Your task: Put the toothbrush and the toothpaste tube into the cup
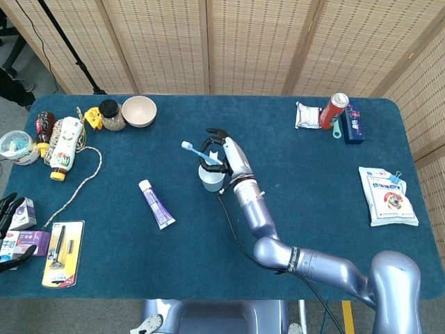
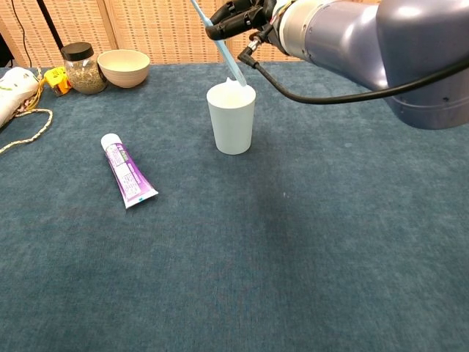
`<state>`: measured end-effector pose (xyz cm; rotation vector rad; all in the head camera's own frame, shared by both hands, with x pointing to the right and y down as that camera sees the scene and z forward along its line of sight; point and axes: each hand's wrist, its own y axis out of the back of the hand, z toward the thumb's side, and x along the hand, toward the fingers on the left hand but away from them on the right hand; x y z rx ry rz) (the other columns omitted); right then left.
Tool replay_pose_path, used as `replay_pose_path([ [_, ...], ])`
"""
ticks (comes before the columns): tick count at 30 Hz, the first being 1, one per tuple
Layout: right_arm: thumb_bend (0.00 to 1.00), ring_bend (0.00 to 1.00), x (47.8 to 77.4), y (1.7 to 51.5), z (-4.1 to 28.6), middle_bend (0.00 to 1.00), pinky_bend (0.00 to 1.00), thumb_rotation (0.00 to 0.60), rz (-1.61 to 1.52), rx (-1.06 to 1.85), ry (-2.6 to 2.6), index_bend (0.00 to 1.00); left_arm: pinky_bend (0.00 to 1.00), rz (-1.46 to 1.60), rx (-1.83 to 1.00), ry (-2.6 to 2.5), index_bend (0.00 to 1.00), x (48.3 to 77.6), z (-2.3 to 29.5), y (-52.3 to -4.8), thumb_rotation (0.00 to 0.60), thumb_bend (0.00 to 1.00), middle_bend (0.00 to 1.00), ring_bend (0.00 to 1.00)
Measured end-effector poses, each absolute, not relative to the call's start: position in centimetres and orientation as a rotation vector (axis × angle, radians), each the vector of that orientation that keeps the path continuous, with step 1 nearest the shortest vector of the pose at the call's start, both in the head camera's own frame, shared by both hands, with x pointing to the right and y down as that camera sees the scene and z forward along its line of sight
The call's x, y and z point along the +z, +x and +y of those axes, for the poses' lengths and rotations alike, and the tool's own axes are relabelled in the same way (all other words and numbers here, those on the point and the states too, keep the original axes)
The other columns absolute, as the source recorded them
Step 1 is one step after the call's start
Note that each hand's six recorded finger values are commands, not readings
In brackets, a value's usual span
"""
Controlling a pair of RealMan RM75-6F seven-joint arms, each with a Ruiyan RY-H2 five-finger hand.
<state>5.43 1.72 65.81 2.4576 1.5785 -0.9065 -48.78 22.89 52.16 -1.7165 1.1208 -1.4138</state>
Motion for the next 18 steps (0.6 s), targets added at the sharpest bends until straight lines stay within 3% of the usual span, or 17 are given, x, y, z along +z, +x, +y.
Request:
replay_pose_path([
  [14, 0.52, 0.0, 66.8, 4.6, 3.0, 0.15, 0.0, 0.6, 1.518, -0.904, 2.435, 0.63, 0.0, 1.125, -1.408, -1.716, 0.0, 52.0, 23.0, -48.8, 0.6, 0.23, 0.0, 0.0],
  [18, 0.52, 0.0, 67.3, 4.5, 3.4, 0.11, 0.0, 0.6, 1.494, -0.912, 2.444, 0.56, 0.0, 1.126, -1.407, -1.718, 0.0, 52.0, 23.0, -48.9, 0.6, 0.22, 0.0, 0.0],
])
